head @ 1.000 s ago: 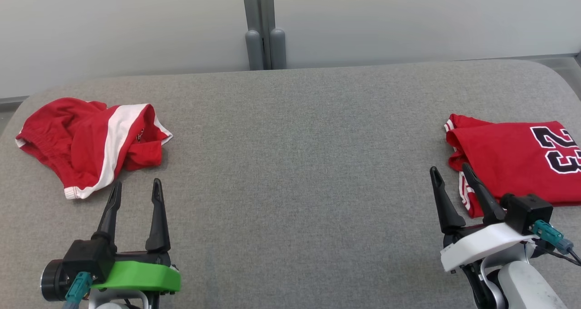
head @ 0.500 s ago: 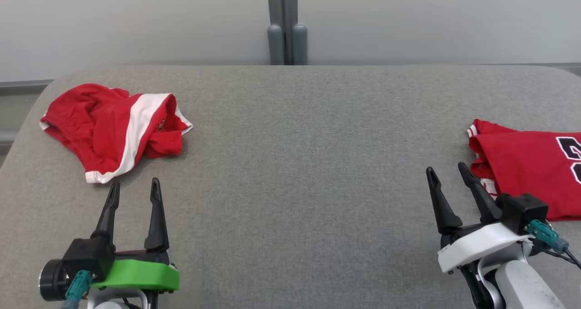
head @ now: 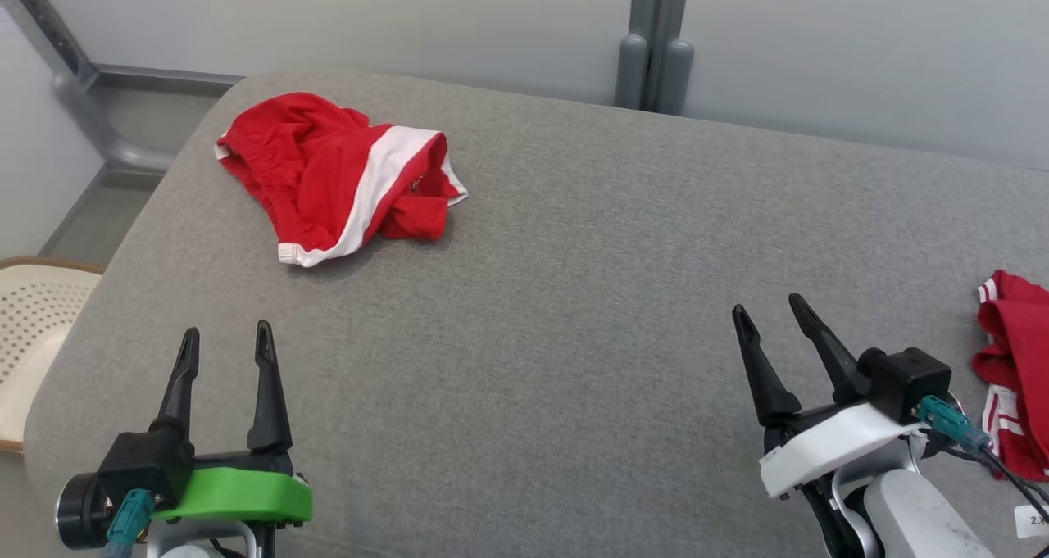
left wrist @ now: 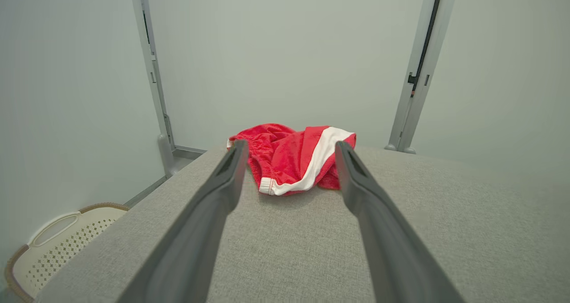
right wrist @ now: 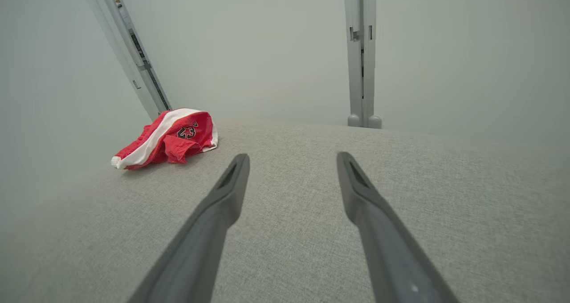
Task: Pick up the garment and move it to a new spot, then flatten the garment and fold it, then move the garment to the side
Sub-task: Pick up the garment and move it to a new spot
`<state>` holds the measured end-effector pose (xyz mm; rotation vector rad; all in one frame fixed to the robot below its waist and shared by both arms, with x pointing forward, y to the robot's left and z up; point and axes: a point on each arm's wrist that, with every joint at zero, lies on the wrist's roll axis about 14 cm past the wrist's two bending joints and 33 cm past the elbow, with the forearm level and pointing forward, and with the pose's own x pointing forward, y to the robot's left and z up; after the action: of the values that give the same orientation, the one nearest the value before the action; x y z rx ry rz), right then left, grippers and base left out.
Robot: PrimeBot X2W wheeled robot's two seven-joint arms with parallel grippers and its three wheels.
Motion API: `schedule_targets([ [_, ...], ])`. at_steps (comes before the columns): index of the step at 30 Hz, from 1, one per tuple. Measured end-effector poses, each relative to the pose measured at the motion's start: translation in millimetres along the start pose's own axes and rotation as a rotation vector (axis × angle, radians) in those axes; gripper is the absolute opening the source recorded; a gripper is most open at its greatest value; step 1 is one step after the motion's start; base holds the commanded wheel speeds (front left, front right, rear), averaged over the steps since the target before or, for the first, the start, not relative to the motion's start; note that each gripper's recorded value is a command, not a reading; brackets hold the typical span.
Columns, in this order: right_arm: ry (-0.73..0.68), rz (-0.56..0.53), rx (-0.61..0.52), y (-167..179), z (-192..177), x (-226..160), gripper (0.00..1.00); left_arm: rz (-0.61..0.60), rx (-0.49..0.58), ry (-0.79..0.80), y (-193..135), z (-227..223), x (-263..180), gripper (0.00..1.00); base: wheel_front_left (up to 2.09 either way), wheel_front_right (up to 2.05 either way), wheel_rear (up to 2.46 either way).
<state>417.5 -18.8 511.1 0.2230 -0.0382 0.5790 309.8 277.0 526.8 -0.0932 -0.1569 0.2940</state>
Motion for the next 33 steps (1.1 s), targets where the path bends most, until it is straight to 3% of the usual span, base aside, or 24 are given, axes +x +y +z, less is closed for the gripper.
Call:
schedule_targets([
  [8,0.010,0.106,0.012,34.0,-5.3,18.6,1.00,0.096,0.016,-0.002,31.8,3.9,-19.0,1.00,0.00,0.00,0.00],
  [13,-0.010,0.143,-0.011,39.3,0.3,26.3,1.00,0.099,0.006,0.047,34.8,-11.0,-15.6,1.00,0.00,0.00,0.00],
  [23,-0.098,0.193,-0.087,26.5,24.9,48.4,1.00,0.059,0.018,0.264,44.0,-26.9,66.6,1.00,0.00,0.00,0.00],
  [29,-0.087,0.134,-0.090,-9.9,18.3,61.2,1.00,0.055,0.005,0.420,46.6,-52.9,111.6,1.00,0.00,0.00,0.00],
  [33,-0.083,0.089,-0.070,-30.0,12.3,66.0,1.00,0.062,-0.080,0.523,41.8,-82.4,132.2,1.00,0.00,0.00,0.00],
])
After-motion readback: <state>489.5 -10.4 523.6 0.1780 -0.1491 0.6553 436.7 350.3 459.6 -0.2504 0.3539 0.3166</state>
